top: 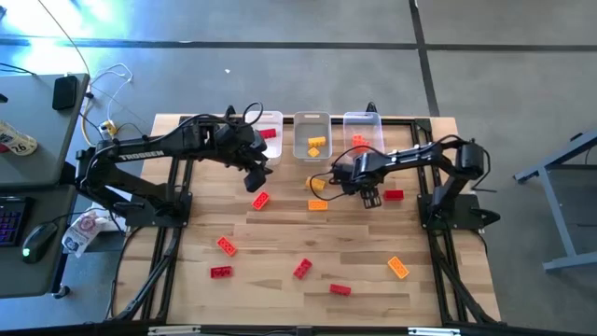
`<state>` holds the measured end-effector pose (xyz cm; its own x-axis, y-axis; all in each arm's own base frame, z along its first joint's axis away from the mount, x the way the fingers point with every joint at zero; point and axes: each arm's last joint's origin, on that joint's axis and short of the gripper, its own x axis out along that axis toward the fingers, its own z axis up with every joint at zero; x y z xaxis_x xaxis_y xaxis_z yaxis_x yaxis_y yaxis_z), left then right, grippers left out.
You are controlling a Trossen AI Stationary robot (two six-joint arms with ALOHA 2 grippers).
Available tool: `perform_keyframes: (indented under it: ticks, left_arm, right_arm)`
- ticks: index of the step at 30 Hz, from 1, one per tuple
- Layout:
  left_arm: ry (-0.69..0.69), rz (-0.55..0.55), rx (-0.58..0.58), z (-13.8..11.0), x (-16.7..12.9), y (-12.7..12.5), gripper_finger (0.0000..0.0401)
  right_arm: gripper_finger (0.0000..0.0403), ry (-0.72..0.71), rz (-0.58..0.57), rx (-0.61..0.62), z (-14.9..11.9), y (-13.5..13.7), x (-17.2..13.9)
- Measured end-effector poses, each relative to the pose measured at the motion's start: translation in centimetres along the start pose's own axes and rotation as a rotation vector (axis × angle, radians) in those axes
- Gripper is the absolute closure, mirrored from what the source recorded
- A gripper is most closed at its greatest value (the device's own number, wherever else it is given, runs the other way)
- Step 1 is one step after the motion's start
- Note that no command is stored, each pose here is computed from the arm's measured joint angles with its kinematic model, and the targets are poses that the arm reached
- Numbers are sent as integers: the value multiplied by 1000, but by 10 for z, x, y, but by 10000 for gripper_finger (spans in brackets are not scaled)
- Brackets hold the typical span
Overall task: Sort & place blocks by color
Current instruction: Put the orange game piece into the transparent bin
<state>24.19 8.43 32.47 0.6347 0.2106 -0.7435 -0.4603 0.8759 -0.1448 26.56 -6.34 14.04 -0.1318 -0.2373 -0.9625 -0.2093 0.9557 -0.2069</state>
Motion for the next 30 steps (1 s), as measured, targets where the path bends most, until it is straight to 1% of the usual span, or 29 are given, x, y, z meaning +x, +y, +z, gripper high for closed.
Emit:
perform_keyframes:
  ticks: [3,10,12,18,24,30]
  left_arm:
    - [0,0,6,0,0,0,199]
    - [1,0,26,0,0,0,199]
    - [0,0,26,0,0,0,199]
    - [3,1,26,0,0,0,199]
    - [25,5,26,-2,0,0,199]
    - [54,11,26,-5,2,1,199]
  right_arm:
    - [236,14,-14,14,1,0,3]
    - [321,14,-14,15,2,0,4]
    - [336,14,-14,15,2,0,4]
    - [337,-40,51,47,6,-1,-2]
    - [336,-134,90,96,11,-6,-20]
    - [333,-232,44,119,11,-14,-47]
